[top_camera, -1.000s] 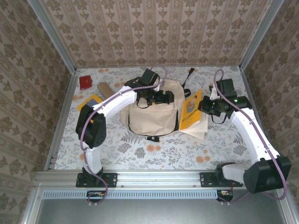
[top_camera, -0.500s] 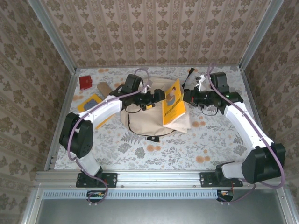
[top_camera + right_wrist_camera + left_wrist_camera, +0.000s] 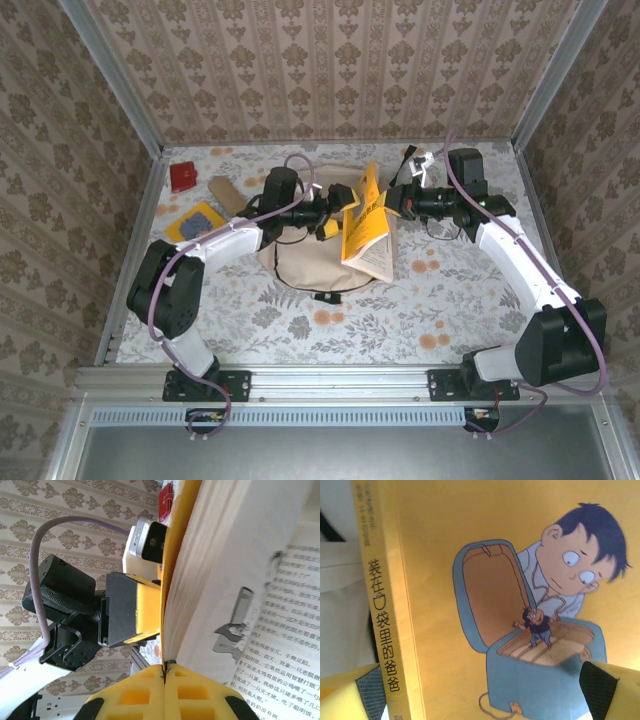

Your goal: Pack the student bag

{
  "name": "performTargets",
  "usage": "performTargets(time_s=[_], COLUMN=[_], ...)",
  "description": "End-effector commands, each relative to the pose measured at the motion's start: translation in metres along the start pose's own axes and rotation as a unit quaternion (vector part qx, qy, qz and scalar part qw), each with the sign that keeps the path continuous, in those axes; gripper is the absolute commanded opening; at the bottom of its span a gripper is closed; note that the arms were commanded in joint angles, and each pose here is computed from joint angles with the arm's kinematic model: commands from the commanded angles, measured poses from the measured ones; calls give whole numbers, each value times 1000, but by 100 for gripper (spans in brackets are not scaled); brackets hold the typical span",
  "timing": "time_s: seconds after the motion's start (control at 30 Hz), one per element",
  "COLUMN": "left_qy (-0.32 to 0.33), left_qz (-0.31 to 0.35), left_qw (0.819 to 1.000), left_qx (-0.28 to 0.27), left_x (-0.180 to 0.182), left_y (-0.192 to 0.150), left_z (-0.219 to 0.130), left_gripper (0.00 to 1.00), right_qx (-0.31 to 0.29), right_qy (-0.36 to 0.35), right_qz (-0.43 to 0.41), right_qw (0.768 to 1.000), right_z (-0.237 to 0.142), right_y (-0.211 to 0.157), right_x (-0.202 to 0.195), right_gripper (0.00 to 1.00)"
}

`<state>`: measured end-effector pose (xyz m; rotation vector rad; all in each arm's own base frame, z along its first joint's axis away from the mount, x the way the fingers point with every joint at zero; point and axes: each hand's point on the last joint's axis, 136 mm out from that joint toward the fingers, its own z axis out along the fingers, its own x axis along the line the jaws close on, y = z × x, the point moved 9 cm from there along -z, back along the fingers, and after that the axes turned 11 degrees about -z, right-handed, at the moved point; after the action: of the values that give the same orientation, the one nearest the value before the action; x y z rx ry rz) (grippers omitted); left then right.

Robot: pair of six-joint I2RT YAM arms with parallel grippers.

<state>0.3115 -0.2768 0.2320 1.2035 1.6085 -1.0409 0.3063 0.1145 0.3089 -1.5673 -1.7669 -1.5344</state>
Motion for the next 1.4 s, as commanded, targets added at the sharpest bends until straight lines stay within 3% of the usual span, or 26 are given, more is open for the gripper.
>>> performTargets(time_s=[0.0, 0.27, 0.43, 0.67, 0.9, 1.13, 1.37], left_qy=[-66, -84, -82, -46, -11, 59, 150], left_qz=[12, 1, -2, -17, -47, -70, -51], left_qw=[997, 996, 997, 999, 999, 996, 987], left_qx=[25, 17, -1, -14, -3, -17, -22], left_x=[-22, -19, -12, 17, 49, 87, 100], left_y=[-3, -1, 1, 2, 1, 5, 5], left_z=[-4, -14, -24, -25, 0, 6, 9], left_gripper=[100, 100, 94, 88, 85, 82, 81], right_qx=[-4, -4, -2, 40, 86, 112, 129], right_qy=[42, 27, 9, -22, -69, -165, -211], right_qz=[-26, -21, -15, 44, 95, 108, 128], right_qw=[999, 999, 1000, 998, 989, 974, 961], right_z=[-1, 1, 3, 30, 46, 44, 49], right_y=[7, 8, 6, -13, -51, -72, -82], right_x=[15, 10, 3, -44, -91, -129, -156], right_gripper=[0, 0, 0, 0, 0, 0, 0])
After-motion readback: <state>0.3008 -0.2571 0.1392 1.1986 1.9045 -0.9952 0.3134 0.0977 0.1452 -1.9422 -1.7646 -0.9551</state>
